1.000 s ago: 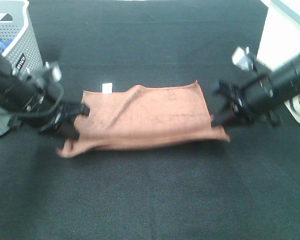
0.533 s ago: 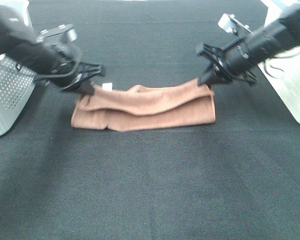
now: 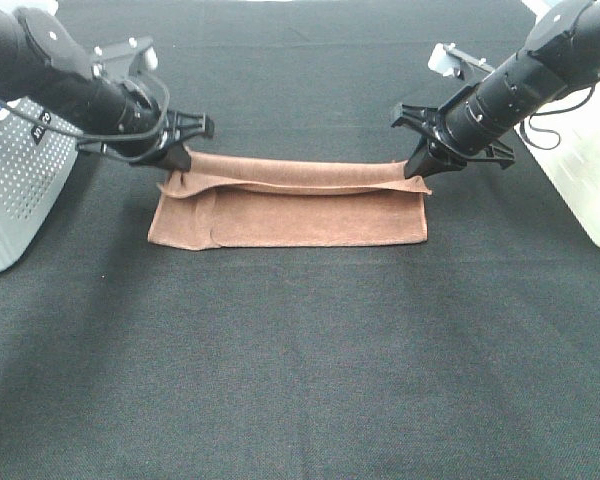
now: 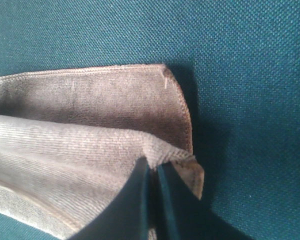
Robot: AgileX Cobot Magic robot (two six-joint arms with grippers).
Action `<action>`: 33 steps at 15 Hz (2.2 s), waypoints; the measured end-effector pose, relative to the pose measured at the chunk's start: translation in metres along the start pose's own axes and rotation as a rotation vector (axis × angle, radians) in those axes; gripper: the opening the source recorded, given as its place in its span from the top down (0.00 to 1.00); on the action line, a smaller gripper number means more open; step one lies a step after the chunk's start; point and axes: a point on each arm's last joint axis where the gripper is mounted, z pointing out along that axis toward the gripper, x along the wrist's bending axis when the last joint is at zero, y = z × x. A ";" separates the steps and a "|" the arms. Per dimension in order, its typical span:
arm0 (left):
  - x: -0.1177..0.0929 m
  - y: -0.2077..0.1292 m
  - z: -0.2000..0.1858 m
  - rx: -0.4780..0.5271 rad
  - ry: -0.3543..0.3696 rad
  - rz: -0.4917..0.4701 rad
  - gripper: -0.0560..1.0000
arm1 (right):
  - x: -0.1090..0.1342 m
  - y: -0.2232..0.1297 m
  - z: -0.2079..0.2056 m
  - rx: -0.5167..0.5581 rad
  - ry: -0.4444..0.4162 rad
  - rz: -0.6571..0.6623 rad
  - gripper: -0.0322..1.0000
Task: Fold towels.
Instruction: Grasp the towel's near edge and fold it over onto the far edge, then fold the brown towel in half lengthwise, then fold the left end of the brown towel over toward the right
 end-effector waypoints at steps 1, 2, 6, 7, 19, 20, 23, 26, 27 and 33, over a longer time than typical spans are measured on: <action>0.002 -0.003 0.005 0.012 0.003 -0.008 0.92 | 0.000 0.000 0.000 -0.002 0.000 0.013 0.90; 0.003 -0.005 0.008 0.022 0.005 -0.014 0.85 | 0.000 0.000 0.000 -0.002 0.001 0.020 0.78; 0.001 0.004 0.005 -0.004 0.000 -0.006 0.31 | 0.001 -0.004 0.000 0.045 0.007 0.014 0.26; 0.001 0.004 0.005 -0.002 0.001 0.001 0.24 | 0.001 -0.005 -0.002 0.065 0.004 0.004 0.22; 0.014 -0.012 0.031 0.182 0.095 -0.164 0.26 | 0.009 -0.013 -0.019 0.178 0.019 -0.010 0.17; 0.013 -0.010 0.034 0.184 0.082 -0.173 0.28 | 0.009 -0.012 -0.019 0.176 0.019 -0.010 0.17; 0.010 -0.006 0.038 0.195 0.052 -0.204 0.58 | 0.008 -0.011 -0.019 0.164 0.015 -0.010 0.17; 0.010 -0.007 0.039 0.219 0.053 -0.196 0.86 | 0.008 -0.010 -0.019 0.154 0.013 -0.010 0.17; 0.010 -0.007 0.038 0.227 0.061 -0.180 0.92 | 0.008 -0.010 -0.019 0.153 0.012 -0.010 0.17; 0.012 0.005 0.010 0.234 0.173 -0.054 0.92 | 0.008 -0.010 -0.019 0.153 0.012 -0.010 0.17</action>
